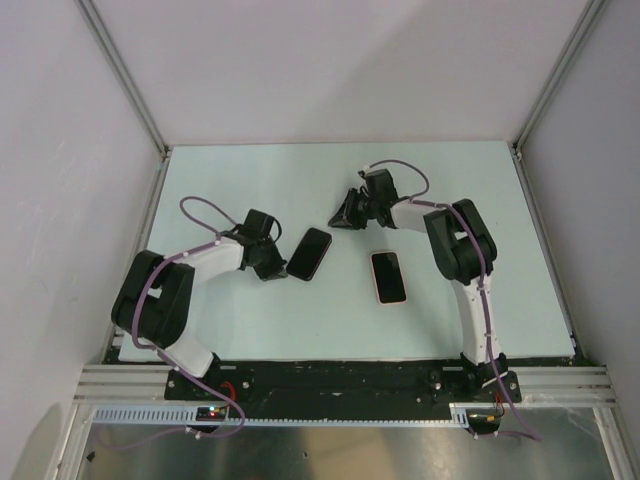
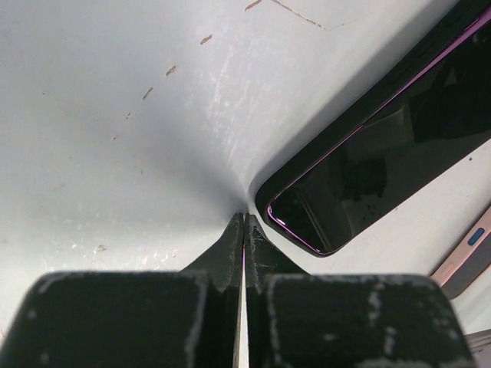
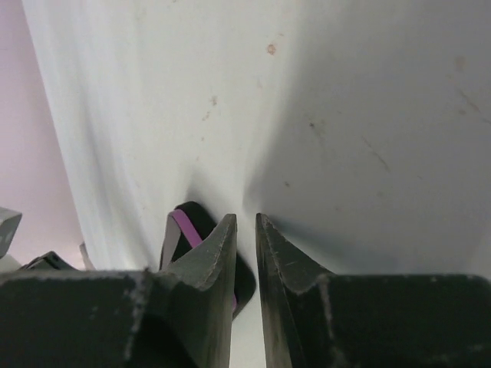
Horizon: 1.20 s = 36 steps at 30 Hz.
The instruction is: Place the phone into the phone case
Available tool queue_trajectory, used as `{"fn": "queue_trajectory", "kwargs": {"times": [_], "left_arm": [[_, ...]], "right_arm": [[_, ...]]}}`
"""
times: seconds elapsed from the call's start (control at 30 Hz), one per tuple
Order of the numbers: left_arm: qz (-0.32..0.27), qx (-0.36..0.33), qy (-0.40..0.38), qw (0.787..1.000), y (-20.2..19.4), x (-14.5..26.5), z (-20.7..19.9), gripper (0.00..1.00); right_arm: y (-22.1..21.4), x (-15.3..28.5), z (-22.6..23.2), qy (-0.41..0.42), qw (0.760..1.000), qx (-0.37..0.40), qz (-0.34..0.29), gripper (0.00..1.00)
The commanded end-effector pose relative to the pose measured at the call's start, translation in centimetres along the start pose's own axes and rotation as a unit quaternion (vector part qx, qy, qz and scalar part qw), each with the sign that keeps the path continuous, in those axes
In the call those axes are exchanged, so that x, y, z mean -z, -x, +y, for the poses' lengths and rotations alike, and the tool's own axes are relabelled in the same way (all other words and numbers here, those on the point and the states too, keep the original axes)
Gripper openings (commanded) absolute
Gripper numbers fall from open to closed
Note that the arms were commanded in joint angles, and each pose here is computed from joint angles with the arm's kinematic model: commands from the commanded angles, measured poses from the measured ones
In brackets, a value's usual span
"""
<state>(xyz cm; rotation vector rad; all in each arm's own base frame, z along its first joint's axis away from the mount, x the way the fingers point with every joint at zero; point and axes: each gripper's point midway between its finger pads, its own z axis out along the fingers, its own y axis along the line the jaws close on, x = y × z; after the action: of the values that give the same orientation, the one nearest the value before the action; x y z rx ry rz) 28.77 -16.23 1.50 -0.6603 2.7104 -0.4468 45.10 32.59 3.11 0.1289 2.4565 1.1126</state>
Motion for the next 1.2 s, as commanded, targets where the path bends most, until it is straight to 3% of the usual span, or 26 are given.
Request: {"fn": "queue_trajectory", "kwargs": {"times": [0.0,0.33,0.7,0.97,1.17], "left_arm": [[-0.025,0.002,-0.009,1.0,1.8,0.1,-1.3,0.0],[-0.027,-0.029,-0.008,0.999,3.1,-0.4,-2.5,0.0],[-0.017,-0.055,-0.018,0.998,2.9,-0.3,-3.4,0.0],[-0.01,-0.076,-0.026,0.997,1.5,0.3,-3.5,0.0],[-0.017,-0.086,-0.034,0.996,1.7,1.0,-3.7,0.0]], "right_arm": [[-0.5,-1.4,1.1,0.013,1.0,-0.005,0.014,0.21],[-3.9,-0.5,1.8,-0.016,0.999,0.016,0.046,0.2],[-10.4,3.4,1.3,-0.046,0.996,0.019,0.075,0.18],[-13.9,6.3,0.9,-0.074,0.995,0.022,0.07,0.17],[-12.2,8.2,-1.1,-0.137,0.989,0.042,0.024,0.2]]}}
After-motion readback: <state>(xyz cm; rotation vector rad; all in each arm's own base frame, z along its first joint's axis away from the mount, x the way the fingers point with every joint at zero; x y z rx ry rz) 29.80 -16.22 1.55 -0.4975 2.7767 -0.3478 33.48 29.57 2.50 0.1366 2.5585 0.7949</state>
